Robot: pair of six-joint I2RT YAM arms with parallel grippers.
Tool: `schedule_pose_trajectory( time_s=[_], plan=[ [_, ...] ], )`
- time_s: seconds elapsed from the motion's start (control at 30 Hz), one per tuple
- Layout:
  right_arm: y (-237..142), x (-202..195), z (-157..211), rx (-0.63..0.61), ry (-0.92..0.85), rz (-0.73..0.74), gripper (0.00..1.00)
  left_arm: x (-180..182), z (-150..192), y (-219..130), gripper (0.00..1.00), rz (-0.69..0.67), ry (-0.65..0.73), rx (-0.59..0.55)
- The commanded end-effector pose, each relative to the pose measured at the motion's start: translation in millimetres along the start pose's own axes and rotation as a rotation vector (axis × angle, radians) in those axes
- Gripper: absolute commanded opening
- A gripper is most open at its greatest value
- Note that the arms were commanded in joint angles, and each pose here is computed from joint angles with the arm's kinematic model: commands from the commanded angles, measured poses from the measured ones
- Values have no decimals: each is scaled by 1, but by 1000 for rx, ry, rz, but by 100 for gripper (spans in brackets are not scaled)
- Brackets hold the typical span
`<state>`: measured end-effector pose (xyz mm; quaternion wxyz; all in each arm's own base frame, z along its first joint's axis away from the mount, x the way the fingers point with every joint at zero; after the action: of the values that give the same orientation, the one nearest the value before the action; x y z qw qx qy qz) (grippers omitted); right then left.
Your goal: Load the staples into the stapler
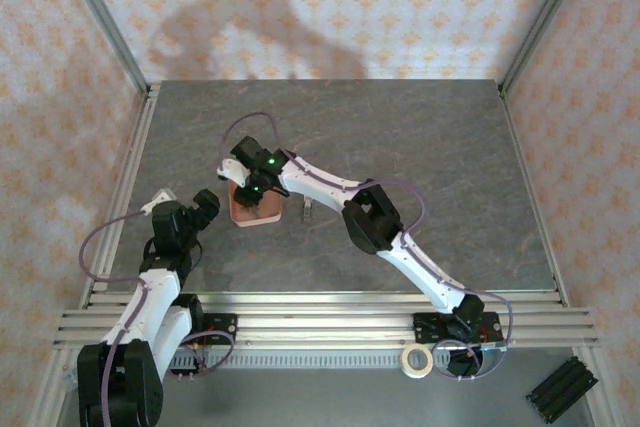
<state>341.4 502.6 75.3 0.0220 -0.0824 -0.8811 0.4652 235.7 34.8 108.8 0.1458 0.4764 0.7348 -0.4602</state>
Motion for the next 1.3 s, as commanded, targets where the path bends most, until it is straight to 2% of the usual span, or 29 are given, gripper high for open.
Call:
schedule_pose_trajectory(
  time_s=[0.0,0.4,0.67,0.93,1.1,1.27],
  plan=[
    [-1,8,10,60,8,-39,24,-9,-12,-1,100,22,-2,-39],
    [-62,12,-28,-87,62,-16,18,-16,-16,-6,100,43,15,-41],
    [-105,18,-24,-138,138,42,18,-26,-17,-13,99,96,17,-45],
    [-147,34,27,-144,335,154,18,-51,-2,-17,99,174,82,-19],
    [-167,55,81,-136,535,225,18,-77,19,-13,98,268,157,28],
    [-174,77,137,-72,697,314,18,-101,45,-11,98,312,292,93]
  ],
)
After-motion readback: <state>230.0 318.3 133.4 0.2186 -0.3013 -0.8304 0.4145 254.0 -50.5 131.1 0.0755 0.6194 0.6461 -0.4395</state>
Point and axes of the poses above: each hand's point on the last joint's axis, 136 mm out from that joint toward the fingers, its own y axis out along the fingers, its own x axis along the line the jaws close on, z = x × y, the point moved 5 cm from there along -y, back along the fingers, and after that the axes turned 9 degrees about -y, right-handed, at the moved point
